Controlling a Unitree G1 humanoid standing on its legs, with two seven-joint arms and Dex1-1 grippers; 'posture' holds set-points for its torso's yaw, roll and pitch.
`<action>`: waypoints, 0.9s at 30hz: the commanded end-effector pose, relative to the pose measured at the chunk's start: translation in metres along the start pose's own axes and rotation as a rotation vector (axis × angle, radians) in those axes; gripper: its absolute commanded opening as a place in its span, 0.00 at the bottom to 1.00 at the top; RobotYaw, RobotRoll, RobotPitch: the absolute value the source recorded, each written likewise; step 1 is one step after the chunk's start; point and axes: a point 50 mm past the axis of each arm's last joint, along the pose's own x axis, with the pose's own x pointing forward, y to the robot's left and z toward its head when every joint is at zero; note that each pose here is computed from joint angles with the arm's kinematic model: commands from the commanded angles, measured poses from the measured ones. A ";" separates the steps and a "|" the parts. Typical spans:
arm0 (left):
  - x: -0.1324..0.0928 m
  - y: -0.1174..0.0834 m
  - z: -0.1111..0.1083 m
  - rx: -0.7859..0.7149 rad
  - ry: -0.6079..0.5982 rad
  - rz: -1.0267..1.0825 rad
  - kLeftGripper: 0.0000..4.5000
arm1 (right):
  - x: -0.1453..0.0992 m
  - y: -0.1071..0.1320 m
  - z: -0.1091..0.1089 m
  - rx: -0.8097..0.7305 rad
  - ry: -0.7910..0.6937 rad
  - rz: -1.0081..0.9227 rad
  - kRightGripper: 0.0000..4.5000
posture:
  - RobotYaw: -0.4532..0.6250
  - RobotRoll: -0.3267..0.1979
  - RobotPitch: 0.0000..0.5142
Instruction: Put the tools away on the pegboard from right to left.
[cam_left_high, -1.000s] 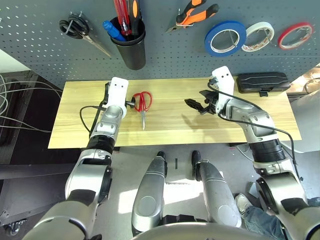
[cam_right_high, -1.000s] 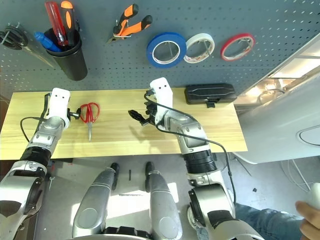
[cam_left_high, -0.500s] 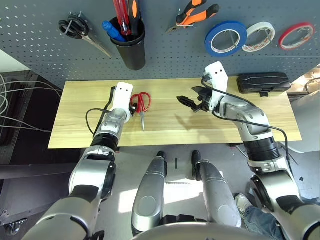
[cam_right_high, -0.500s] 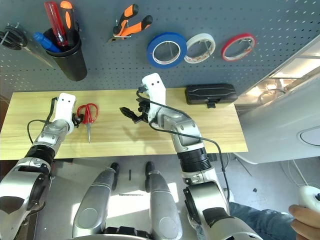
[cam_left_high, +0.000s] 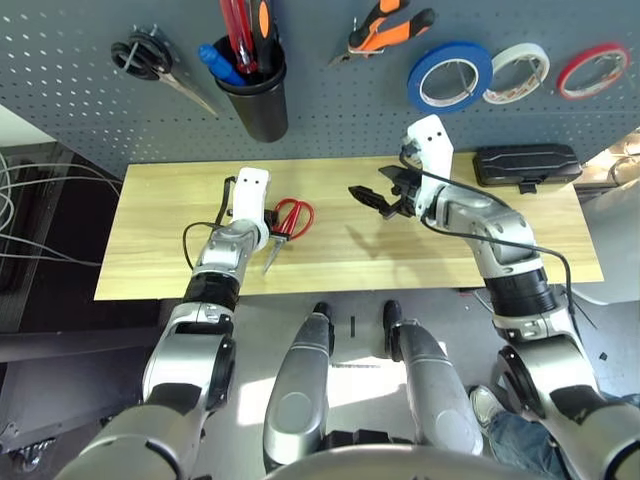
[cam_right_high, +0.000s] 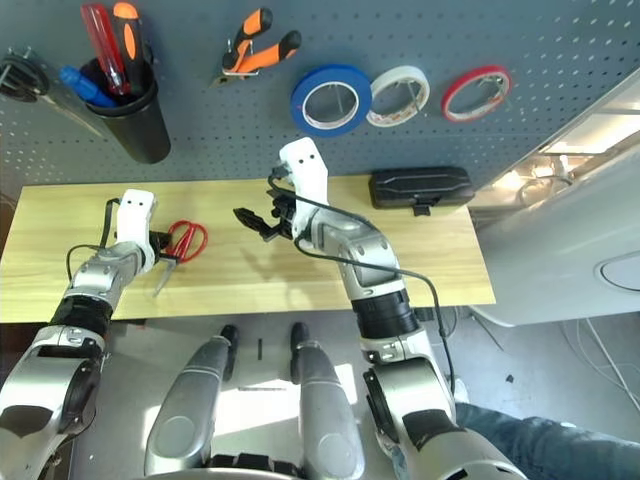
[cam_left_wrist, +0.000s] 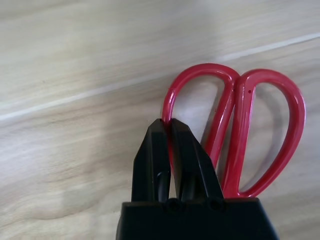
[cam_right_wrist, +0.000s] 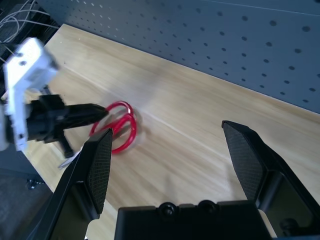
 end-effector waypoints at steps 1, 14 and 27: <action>-0.020 0.007 0.013 0.054 -0.184 0.013 0.01 | 0.002 0.003 -0.002 -0.002 -0.001 0.033 1.00 | 0.56 0.62 0.76; -0.081 0.027 0.032 0.338 -0.714 0.087 0.01 | 0.006 0.018 0.028 -0.062 -0.108 0.158 1.00 | 0.58 0.62 0.74; -0.117 0.070 0.082 0.315 -1.006 0.413 0.01 | 0.006 0.059 0.087 -0.183 -0.311 0.409 1.00 | 0.60 0.62 0.72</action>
